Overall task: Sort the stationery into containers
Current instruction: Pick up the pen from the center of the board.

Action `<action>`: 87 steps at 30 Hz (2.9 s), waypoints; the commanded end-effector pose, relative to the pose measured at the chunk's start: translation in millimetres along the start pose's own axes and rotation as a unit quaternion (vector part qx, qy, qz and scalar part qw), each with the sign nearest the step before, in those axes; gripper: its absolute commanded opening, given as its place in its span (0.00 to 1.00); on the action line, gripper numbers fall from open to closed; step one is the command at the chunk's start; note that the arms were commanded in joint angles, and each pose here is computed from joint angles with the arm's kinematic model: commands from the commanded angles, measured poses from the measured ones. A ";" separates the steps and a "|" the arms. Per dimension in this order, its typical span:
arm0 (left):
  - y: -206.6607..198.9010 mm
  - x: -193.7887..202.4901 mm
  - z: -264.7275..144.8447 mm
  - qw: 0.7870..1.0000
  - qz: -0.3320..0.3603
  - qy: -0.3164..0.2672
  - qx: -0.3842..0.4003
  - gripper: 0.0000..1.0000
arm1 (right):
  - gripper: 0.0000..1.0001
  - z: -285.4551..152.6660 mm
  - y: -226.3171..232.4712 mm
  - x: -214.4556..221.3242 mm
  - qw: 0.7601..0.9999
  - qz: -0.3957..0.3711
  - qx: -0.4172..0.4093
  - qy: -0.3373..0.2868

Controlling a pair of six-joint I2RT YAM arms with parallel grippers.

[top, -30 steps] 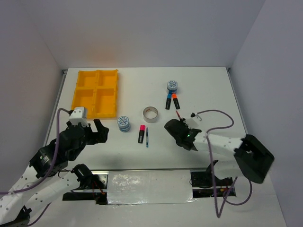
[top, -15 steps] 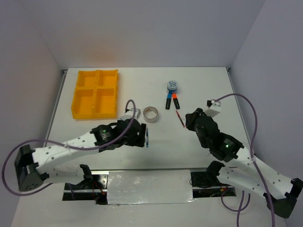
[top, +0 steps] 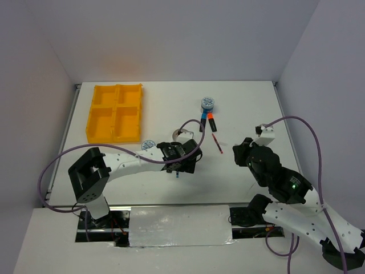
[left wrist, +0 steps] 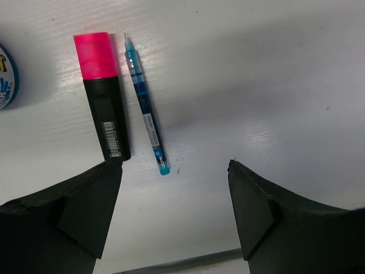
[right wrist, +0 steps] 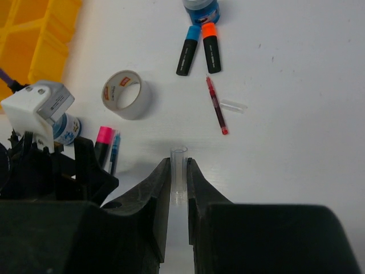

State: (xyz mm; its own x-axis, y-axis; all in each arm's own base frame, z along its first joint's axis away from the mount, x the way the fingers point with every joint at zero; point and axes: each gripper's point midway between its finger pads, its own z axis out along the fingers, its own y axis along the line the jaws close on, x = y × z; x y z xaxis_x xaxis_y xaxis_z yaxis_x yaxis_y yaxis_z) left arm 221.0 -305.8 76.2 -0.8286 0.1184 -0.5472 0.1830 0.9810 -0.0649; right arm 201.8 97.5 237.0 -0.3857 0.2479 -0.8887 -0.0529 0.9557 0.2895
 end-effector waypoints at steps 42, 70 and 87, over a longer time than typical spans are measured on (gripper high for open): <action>17.1 27.3 58.1 0.996 -0.042 0.043 -0.062 0.55 | 0.00 -1.2 18.7 11.4 0.997 -0.018 -0.072 0.007; -10.6 -1.1 -26.0 0.991 -0.055 -0.083 0.088 0.00 | 0.00 3.6 39.8 -2.1 0.984 0.078 -0.140 -0.078; -64.0 -23.2 -141.6 0.873 -0.029 -0.234 0.426 0.00 | 0.00 6.1 99.0 -56.9 0.923 0.212 -0.263 -0.185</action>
State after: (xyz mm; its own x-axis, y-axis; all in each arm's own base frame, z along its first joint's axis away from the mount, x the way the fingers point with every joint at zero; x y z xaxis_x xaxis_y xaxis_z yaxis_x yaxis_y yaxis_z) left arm 159.9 -331.7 160.0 -0.6511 -0.1086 -0.7512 0.5289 0.6450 -0.5516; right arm 226.4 173.2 273.8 -0.1992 0.6129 -0.7646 -0.3507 0.6840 0.6396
